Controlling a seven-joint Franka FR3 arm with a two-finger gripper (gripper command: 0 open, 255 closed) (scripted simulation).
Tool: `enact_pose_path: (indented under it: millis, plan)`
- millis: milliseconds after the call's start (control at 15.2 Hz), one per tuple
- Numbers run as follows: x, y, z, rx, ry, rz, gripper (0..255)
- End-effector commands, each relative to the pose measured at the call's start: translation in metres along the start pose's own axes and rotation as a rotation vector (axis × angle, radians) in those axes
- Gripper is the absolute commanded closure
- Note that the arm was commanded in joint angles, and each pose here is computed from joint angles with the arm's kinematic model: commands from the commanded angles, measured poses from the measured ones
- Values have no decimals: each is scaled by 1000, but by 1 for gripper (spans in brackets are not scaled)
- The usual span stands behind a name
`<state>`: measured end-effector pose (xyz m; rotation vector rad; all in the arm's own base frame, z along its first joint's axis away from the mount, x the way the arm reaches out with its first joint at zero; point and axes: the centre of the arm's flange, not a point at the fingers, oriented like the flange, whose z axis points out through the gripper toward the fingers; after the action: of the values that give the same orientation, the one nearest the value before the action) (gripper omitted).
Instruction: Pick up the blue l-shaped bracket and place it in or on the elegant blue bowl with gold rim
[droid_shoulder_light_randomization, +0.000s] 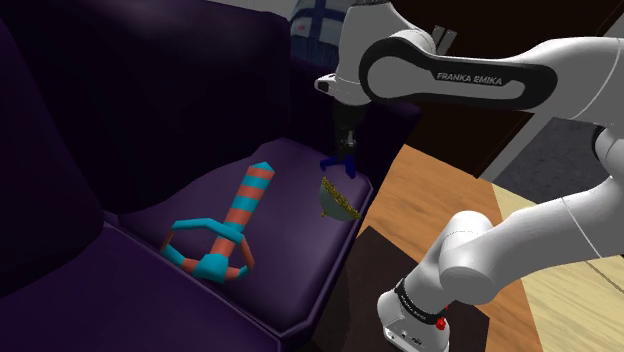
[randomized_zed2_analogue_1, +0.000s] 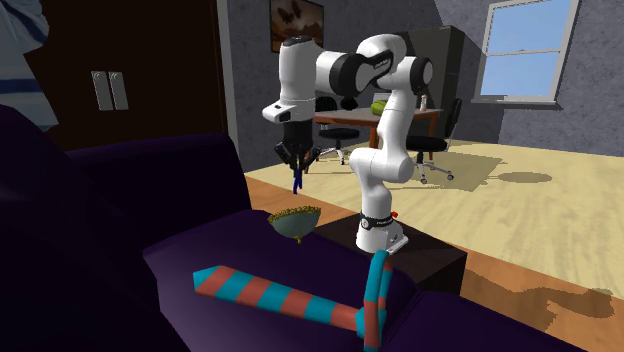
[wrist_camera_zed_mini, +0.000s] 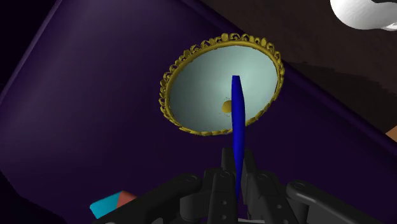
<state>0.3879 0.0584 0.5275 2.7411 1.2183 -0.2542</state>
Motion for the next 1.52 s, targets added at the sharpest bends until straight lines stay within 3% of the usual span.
enact_pose_path:
  millis: [0, 924, 1452]
  plan:
    - [-6, 0, 11, 1, 0, -1, 255]
    - [9, -4, 82, 1, 0, -1, 255]
    - [9, -4, 82, 1, 0, -1, 255]
